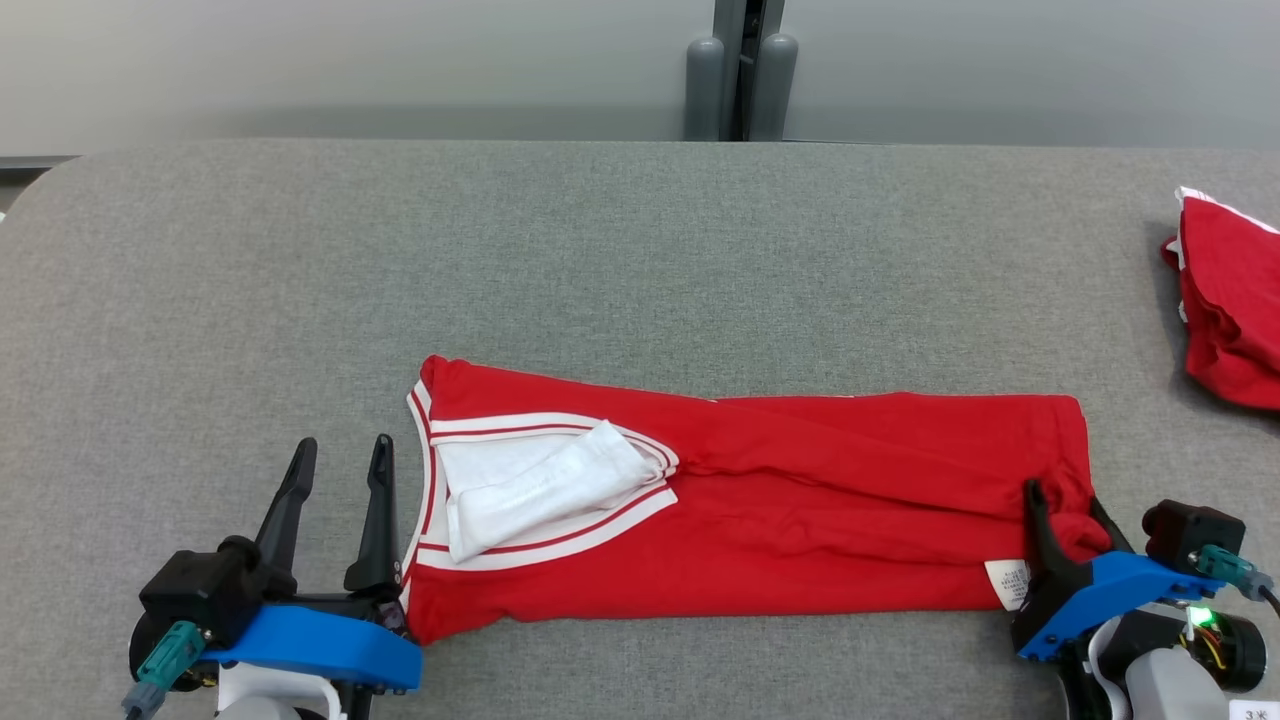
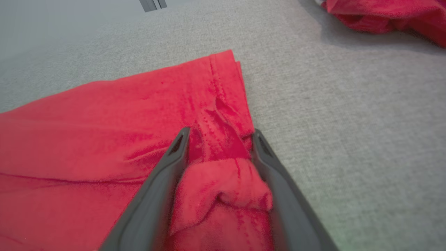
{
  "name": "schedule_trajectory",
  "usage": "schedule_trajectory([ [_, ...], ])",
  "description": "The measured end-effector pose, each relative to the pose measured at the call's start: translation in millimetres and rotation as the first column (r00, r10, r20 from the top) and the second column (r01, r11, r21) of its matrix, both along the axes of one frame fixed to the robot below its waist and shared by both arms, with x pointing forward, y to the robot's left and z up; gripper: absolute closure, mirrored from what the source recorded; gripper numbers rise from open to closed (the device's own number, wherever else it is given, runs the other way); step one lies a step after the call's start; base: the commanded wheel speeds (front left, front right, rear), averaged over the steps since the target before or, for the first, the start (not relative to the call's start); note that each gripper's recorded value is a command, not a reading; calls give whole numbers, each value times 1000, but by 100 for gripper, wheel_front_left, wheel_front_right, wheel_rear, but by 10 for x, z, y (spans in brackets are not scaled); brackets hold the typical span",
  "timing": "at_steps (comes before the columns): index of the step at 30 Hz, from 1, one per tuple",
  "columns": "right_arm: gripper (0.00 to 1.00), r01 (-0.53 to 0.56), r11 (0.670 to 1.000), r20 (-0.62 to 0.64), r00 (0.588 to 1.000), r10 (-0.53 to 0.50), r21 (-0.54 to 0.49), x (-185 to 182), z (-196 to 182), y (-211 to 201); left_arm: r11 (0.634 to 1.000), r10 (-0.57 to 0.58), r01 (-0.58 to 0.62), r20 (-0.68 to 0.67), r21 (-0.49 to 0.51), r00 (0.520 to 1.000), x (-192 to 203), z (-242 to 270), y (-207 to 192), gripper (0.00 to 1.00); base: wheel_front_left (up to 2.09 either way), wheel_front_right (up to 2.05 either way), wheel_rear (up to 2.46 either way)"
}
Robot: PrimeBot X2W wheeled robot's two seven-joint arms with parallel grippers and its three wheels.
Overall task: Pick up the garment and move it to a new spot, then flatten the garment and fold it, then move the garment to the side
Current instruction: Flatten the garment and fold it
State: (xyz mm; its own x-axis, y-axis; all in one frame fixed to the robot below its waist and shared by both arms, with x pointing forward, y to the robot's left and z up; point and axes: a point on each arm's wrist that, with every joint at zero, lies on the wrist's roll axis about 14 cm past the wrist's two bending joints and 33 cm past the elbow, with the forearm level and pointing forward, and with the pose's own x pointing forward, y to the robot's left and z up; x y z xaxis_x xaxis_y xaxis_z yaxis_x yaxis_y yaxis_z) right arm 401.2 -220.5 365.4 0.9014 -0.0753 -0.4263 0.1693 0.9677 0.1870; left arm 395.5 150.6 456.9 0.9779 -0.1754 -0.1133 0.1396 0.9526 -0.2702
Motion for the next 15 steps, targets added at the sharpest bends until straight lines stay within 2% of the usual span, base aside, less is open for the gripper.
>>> schedule_trajectory([
  [2, 100, -2, 1000, 2, 1000, 2, 0, 13, -3, 9, 1000, 0, 0, -1, 1, 1000, 1, -8, -8, 0, 0, 0, 0],
  [8, 100, 2, 1000, 32, 999, -2, -20, 43, 83, -71, 1000, -20, 20, 7, 1, 1000, 19, -3, -79, 0, 0, 0, 0],
  [15, 100, 85, 992, 99, 992, -75, -98, -40, 380, -621, 998, -56, 56, 6, 1, 998, -12, -12, -200, 0, 0, 0, 0],
])
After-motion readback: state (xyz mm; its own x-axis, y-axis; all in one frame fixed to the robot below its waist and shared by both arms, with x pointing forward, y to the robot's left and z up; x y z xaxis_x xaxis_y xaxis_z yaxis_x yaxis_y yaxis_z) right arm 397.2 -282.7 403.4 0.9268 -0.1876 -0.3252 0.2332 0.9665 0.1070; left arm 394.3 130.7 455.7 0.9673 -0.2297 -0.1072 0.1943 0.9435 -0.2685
